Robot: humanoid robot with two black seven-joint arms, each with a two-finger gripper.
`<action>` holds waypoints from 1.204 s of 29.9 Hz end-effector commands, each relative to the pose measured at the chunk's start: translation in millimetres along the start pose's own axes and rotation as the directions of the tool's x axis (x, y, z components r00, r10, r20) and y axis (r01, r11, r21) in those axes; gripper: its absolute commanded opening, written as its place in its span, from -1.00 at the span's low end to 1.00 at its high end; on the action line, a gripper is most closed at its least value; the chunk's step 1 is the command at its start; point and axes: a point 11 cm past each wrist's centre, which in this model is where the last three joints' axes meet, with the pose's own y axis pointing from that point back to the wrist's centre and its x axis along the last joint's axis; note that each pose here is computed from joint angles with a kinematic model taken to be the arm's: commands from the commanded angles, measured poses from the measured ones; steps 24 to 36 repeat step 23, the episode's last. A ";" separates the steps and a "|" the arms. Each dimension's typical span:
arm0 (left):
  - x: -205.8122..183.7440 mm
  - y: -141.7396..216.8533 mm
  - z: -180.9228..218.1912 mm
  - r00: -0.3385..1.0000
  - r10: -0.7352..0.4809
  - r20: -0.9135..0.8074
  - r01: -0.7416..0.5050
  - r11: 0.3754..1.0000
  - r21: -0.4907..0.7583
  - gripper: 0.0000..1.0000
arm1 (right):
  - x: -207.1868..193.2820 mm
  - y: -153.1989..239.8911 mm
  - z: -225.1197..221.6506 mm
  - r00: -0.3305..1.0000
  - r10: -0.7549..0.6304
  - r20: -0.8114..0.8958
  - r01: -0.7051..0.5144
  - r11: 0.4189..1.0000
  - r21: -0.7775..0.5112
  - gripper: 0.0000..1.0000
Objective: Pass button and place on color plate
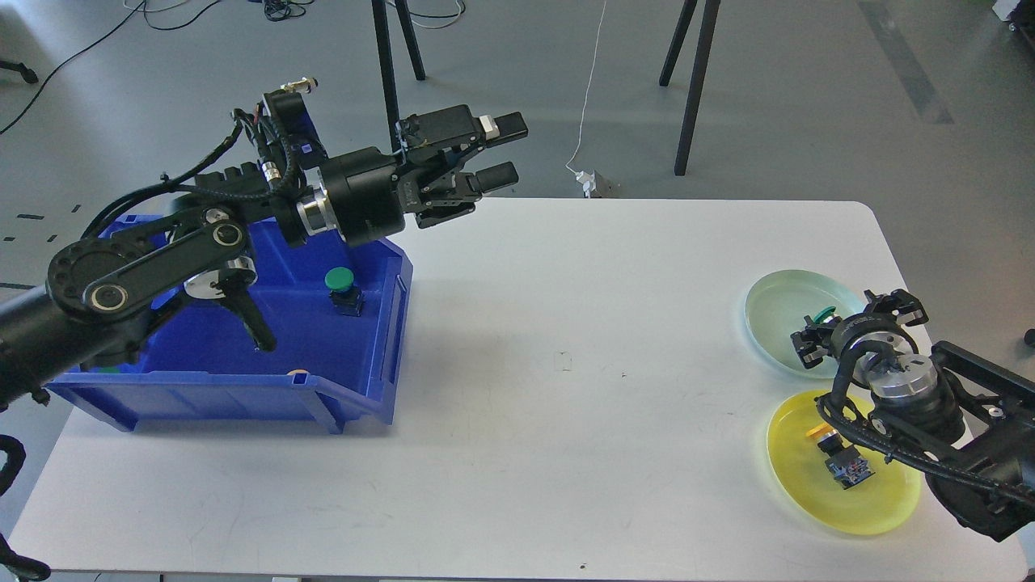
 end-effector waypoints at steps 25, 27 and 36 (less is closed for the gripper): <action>54.2 98.8 -1.0 0.891 0.353 -0.287 -0.402 0.906 -0.135 0.85 | -165.3 90.1 -66.1 0.357 -0.897 -0.262 0.908 0.399 -0.130 0.97; 54.2 98.8 -1.0 0.891 0.353 -0.287 -0.402 0.906 -0.135 0.85 | -165.3 90.1 -66.1 0.357 -0.897 -0.262 0.908 0.399 -0.130 0.97; 54.2 98.8 -1.0 0.891 0.353 -0.287 -0.402 0.906 -0.135 0.85 | -165.3 90.1 -66.1 0.357 -0.897 -0.262 0.908 0.399 -0.130 0.97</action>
